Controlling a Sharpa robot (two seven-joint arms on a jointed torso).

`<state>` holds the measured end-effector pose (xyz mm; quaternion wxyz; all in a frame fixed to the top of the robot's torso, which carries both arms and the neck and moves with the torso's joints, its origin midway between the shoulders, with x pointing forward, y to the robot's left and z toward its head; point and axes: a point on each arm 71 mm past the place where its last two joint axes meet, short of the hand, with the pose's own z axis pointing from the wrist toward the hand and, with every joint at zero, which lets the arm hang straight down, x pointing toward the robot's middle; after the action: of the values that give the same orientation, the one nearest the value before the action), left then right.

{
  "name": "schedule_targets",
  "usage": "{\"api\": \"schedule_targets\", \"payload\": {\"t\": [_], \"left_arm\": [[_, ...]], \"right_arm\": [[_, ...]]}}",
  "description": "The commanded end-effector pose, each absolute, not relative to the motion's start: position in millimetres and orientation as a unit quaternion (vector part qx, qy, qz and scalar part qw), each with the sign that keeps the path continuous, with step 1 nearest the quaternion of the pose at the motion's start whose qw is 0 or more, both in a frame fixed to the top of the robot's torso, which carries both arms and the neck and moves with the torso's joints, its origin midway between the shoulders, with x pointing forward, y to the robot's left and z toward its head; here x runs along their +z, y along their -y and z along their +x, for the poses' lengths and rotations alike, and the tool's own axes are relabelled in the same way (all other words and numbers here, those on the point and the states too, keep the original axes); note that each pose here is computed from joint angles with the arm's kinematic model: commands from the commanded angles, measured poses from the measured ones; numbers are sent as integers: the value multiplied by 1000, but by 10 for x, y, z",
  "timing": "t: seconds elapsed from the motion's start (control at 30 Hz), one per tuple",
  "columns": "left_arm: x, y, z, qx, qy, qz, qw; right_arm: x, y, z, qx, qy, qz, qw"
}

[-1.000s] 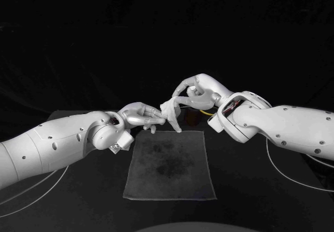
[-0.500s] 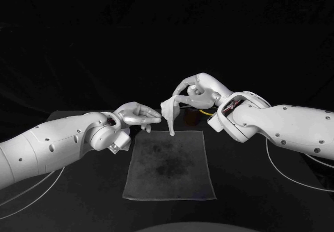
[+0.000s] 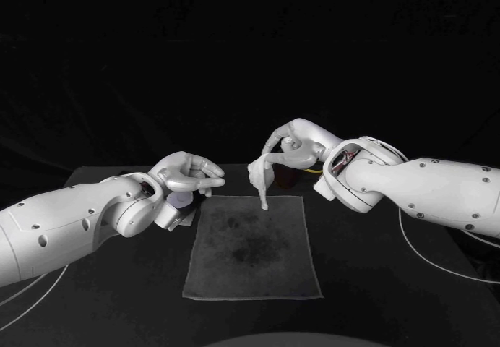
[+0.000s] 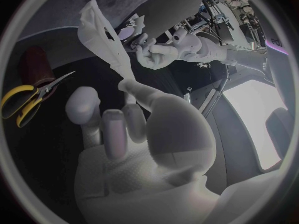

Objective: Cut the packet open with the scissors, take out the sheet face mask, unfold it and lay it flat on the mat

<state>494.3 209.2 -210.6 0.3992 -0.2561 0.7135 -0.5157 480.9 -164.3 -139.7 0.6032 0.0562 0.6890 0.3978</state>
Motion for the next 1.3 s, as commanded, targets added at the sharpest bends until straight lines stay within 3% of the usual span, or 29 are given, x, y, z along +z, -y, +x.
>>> {"api": "schedule_targets", "payload": {"t": [0.03, 0.3, 0.6, 1.3], "left_arm": [[-2024, -1977, 4885, -534, -692, -202, 441], [-2017, -1718, 4824, -536, -689, -189, 450], [-2076, -1525, 4877, -505, -702, -218, 452], [-2128, -1313, 4916, -484, -719, -232, 442]], "right_arm": [[-1435, 1634, 4813, 360, -713, 41, 601], [-1443, 1590, 4807, 351, -718, 39, 600], [-1436, 1547, 4769, 355, -717, 33, 599], [-1422, 1477, 4719, 367, -711, 27, 599]]}}
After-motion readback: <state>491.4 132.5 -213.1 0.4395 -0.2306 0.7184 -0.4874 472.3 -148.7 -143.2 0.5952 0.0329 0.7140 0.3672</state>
